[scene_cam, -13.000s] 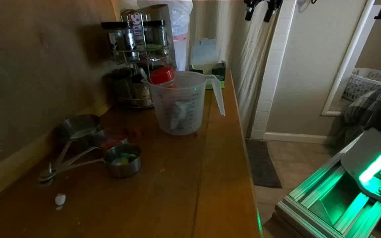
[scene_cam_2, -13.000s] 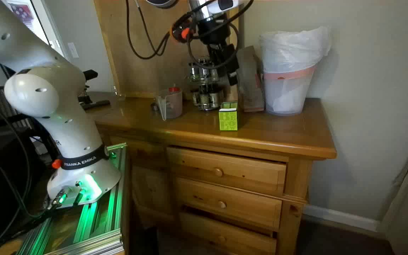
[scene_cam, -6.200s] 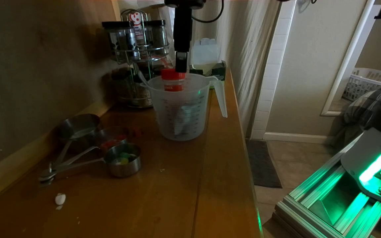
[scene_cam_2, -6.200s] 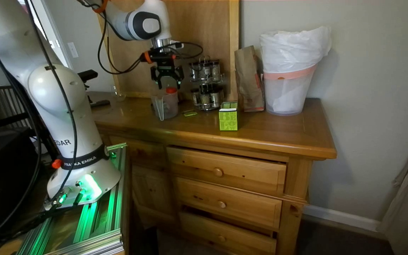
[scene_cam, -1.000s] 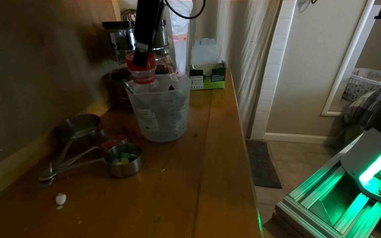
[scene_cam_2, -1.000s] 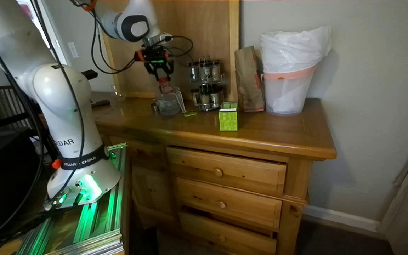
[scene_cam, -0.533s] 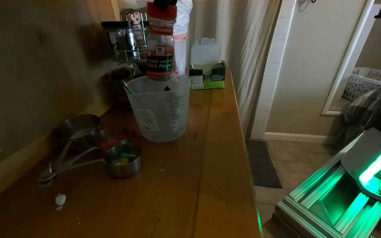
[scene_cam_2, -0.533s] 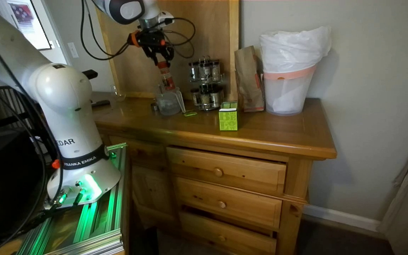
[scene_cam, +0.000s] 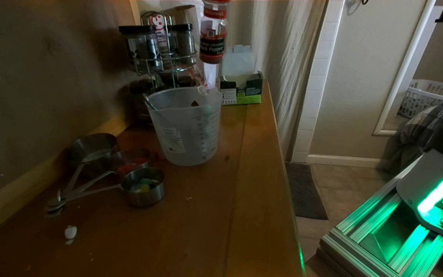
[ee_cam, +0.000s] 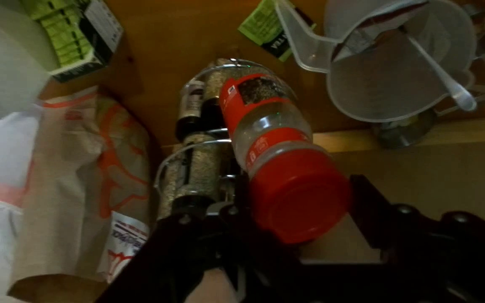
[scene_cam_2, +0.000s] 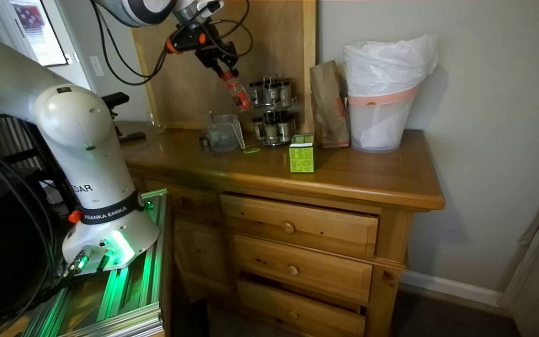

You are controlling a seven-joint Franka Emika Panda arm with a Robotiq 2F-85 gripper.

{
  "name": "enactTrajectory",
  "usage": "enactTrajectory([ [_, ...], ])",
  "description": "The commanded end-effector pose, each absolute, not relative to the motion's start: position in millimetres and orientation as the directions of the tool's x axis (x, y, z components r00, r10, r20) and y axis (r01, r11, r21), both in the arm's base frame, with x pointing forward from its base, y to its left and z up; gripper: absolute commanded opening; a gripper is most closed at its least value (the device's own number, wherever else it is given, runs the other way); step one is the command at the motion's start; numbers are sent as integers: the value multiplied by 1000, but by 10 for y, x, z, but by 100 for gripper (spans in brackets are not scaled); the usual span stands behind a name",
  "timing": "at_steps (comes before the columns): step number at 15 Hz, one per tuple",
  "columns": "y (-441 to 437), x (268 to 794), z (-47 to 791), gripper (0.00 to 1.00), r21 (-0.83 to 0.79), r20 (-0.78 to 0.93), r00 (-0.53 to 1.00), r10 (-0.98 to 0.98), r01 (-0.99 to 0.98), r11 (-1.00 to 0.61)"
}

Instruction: Remove the red container from the clear jug and place it on the right side of the counter.

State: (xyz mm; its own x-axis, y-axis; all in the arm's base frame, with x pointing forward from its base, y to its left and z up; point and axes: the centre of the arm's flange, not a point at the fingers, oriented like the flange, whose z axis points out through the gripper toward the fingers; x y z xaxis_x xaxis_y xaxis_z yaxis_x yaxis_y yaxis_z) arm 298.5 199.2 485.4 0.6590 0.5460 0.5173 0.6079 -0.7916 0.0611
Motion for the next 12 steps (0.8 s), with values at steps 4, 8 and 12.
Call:
enactTrajectory([
  [4, 1883, 3043, 4745, 60, 86, 461, 730, 504, 528, -845],
  [8, 1869, 3103, 4666, 35, 69, 439, 749, 497, 524, -849],
  [12, 1776, 3245, 4461, 35, 38, 385, 791, 475, 501, -865],
])
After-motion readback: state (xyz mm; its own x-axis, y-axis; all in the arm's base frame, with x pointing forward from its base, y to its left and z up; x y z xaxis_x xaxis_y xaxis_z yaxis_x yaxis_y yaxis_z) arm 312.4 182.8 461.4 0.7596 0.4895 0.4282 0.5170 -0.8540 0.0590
